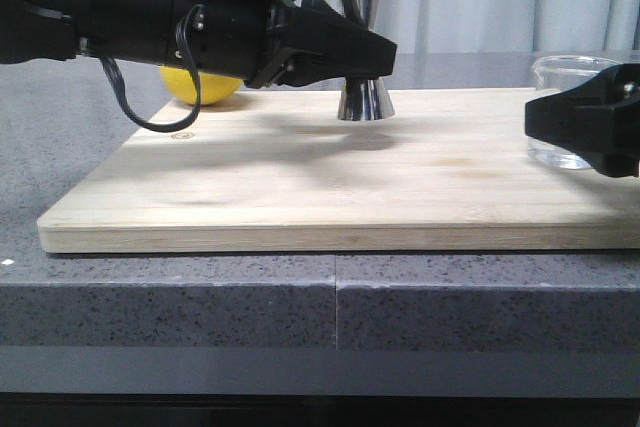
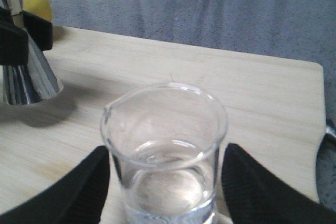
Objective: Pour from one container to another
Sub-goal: 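Grasp the glass beaker with the right gripper and lift it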
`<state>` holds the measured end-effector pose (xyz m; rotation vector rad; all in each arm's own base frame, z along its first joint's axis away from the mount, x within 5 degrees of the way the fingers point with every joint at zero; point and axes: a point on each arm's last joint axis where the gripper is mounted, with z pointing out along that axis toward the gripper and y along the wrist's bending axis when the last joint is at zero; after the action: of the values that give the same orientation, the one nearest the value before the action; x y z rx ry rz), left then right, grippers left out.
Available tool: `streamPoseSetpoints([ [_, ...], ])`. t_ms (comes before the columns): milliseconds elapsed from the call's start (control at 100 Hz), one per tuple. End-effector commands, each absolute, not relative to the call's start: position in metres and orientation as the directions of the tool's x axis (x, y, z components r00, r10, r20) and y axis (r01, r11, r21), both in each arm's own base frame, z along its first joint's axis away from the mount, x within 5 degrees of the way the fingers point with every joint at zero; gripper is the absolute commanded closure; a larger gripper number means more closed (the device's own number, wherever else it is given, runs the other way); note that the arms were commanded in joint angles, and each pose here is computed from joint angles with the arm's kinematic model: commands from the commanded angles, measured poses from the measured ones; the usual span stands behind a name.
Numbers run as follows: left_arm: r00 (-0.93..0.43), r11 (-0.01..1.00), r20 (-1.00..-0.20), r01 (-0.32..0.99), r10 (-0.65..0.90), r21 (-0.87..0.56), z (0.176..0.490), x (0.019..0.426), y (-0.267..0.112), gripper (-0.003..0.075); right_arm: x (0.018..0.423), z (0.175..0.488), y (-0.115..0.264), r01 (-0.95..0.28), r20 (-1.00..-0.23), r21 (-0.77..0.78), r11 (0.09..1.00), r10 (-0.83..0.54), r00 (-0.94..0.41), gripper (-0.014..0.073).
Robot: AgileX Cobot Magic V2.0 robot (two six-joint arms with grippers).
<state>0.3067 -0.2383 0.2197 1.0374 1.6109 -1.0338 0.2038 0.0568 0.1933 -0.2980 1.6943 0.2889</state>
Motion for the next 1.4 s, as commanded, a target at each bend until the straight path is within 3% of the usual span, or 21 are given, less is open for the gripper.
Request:
streamPoseSetpoints([
  [0,-0.155,0.25,-0.987,0.958,0.043,-0.139,0.2575,0.3029,-0.2385,0.0741,0.2076,0.2098,0.0598,-0.376,-1.0,0.016,0.927,0.007,-0.023,0.0216],
  [430,-0.153,0.247,-0.987,0.959,0.044,-0.138,0.2574,0.3027,-0.2386,0.0741,0.2076,0.2098,0.0598,-0.376,-1.0,0.016,0.927,0.007,-0.023,0.0221],
  [730,-0.162,0.241,-0.985,0.96,0.053,-0.145,0.2565,0.3019,-0.2387,0.0741,0.2076,0.21,0.0598,-0.376,-1.0,0.016,0.927,0.008,-0.021,0.0302],
  [1390,-0.158,0.22,-0.986,0.965,0.048,-0.144,0.2573,0.3001,-0.2392,0.0741,0.2071,0.2136,0.0602,-0.382,-1.0,0.016,0.924,0.025,0.018,0.0302],
])
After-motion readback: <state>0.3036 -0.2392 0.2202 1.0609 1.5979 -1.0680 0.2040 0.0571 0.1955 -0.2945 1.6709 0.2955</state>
